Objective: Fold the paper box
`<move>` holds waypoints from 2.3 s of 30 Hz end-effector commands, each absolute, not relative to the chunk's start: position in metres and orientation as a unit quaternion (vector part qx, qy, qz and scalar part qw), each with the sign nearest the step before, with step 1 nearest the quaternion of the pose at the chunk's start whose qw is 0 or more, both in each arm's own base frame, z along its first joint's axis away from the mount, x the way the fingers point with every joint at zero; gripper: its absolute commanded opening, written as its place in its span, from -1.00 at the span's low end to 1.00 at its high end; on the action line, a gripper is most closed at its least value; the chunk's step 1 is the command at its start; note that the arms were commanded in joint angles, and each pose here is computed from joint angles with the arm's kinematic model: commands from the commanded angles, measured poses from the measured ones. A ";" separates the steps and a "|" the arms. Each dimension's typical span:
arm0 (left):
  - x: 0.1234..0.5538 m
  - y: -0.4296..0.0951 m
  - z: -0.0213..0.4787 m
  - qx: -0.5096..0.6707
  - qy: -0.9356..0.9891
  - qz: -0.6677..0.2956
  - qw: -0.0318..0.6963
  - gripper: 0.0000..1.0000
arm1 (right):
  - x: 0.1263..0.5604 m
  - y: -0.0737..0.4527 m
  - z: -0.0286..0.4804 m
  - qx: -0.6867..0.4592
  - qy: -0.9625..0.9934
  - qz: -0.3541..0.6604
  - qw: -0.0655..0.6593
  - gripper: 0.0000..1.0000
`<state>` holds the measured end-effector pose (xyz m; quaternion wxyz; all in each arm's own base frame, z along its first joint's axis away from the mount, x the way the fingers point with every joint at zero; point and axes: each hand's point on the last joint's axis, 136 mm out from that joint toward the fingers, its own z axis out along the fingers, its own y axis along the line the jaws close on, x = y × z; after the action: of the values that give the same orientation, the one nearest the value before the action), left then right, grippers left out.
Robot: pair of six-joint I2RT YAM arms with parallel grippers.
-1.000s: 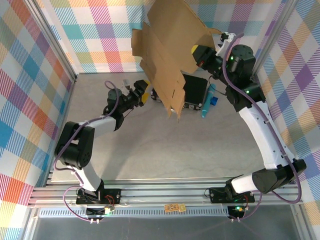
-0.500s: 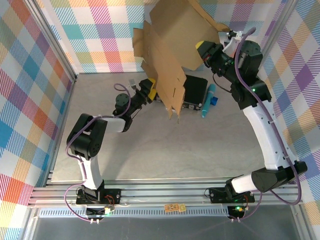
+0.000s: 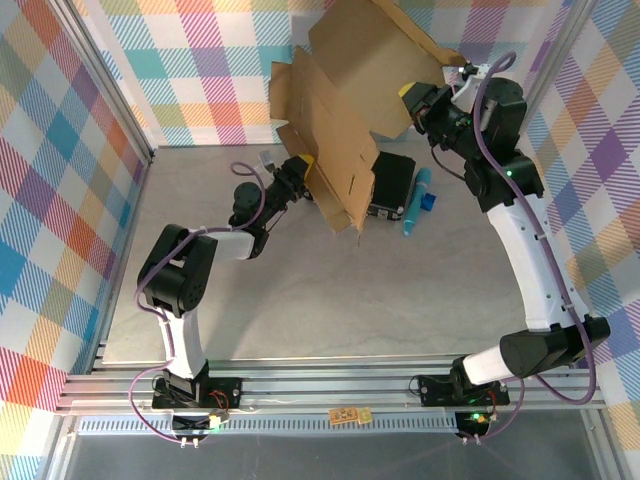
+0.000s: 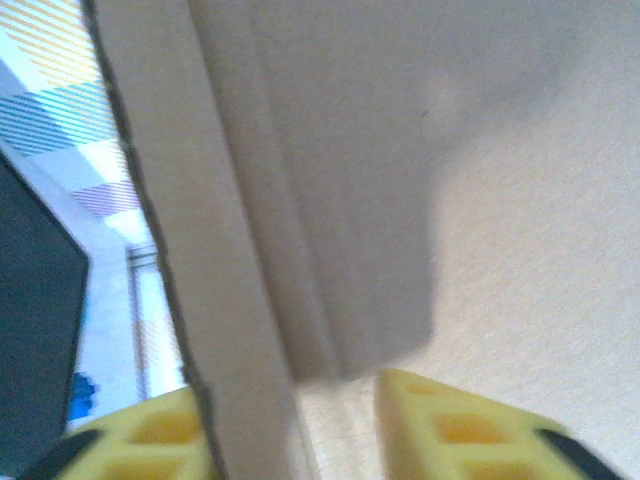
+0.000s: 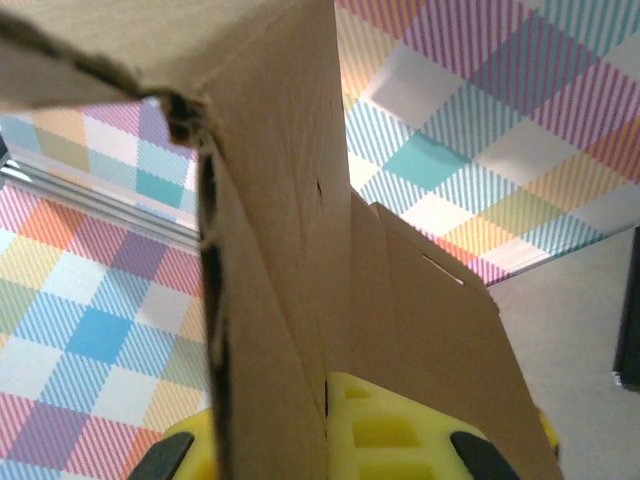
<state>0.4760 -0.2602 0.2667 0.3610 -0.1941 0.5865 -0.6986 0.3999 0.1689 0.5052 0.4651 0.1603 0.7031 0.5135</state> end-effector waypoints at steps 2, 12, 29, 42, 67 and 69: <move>0.471 -0.257 0.298 -0.172 0.606 -0.684 0.368 -0.86 | 0.391 0.159 0.513 0.136 0.707 0.496 0.485 -1.00; 0.410 -0.169 0.237 -0.127 0.943 -0.158 0.264 -1.00 | 0.357 0.108 0.395 0.234 0.834 0.303 0.397 0.27; 0.399 -0.140 0.328 0.198 0.860 0.268 0.386 -1.00 | 0.322 0.189 0.366 0.367 0.826 0.347 0.248 0.30; 0.393 -0.135 0.349 0.192 0.861 0.251 0.397 -1.00 | 0.288 0.064 0.395 0.310 0.812 0.119 0.480 0.87; 0.386 -0.201 0.351 0.360 0.771 0.245 0.465 -1.00 | 0.385 0.303 0.417 0.269 0.748 0.578 0.185 0.59; 0.385 -0.204 0.347 0.367 0.770 0.245 0.461 -1.00 | 0.385 0.309 0.413 0.268 0.751 0.576 0.181 0.57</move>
<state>0.3904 -0.1970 0.3301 0.4330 0.3625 0.7854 0.2536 0.3968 0.2942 0.3636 0.1886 0.2945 0.7848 0.5116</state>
